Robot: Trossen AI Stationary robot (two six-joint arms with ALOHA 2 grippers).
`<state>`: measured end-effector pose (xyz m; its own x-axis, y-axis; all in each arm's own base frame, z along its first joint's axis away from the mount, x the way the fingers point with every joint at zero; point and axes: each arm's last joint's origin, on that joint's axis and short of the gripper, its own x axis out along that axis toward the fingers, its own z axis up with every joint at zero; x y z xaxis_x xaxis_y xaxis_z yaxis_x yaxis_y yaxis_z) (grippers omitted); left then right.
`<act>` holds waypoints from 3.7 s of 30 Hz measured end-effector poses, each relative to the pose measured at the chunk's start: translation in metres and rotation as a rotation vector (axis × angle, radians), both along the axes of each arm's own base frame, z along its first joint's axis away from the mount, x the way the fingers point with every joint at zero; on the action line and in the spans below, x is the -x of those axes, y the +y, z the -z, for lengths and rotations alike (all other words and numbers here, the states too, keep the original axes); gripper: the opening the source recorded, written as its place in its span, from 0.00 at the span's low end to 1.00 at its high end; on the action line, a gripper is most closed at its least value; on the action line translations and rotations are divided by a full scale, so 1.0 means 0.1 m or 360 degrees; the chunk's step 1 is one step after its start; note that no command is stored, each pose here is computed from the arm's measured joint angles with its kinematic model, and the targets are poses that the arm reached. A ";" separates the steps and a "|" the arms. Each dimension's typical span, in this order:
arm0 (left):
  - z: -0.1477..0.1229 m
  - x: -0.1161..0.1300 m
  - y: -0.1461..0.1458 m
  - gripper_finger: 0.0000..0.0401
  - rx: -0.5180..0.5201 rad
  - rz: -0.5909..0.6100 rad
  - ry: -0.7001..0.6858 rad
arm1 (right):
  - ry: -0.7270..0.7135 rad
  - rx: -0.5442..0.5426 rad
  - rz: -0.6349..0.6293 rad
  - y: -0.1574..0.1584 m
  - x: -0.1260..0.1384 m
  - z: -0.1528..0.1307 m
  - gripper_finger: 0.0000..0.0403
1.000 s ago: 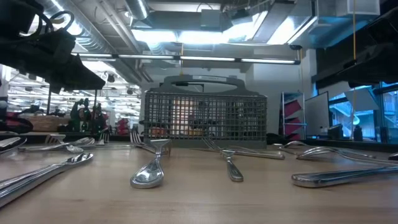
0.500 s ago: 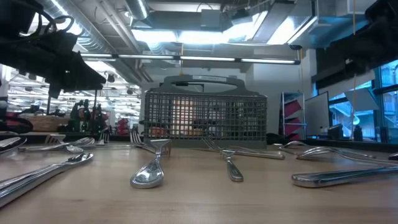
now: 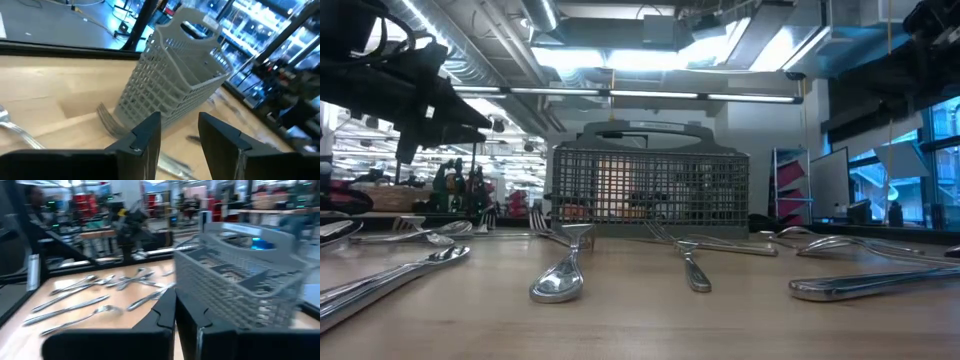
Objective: Sort silverware
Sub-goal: Put the silver fork into the gray silverware organizer
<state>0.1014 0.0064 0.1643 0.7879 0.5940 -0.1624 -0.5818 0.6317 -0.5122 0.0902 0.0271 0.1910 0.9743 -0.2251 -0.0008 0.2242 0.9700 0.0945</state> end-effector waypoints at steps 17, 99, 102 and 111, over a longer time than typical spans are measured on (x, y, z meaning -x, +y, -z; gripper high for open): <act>-0.80 0.06 0.01 0.31 -0.0344 -0.0010 -0.0318 | -0.0015 -0.0008 0.0154 -0.03 0.01 -0.01 0.03; 0.33 -0.86 1.70 0.20 0.1383 -0.0931 0.1388 | -0.0198 -0.0184 0.0577 -0.10 0.05 -0.12 0.28; 0.33 -0.85 1.71 0.09 0.1375 -0.0885 0.1408 | -0.0198 -0.0184 0.0577 -0.10 0.05 -0.12 0.28; 0.28 -0.80 1.75 0.04 0.1392 -0.0795 0.1390 | -0.0198 -0.0184 0.0578 -0.10 0.05 -0.12 0.28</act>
<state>0.1814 0.1810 0.1363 -0.0393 0.2286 -0.9727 -0.9960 -0.0873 0.0197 0.0852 0.0170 0.2031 0.8258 -0.5600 0.0668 0.5303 0.8113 0.2462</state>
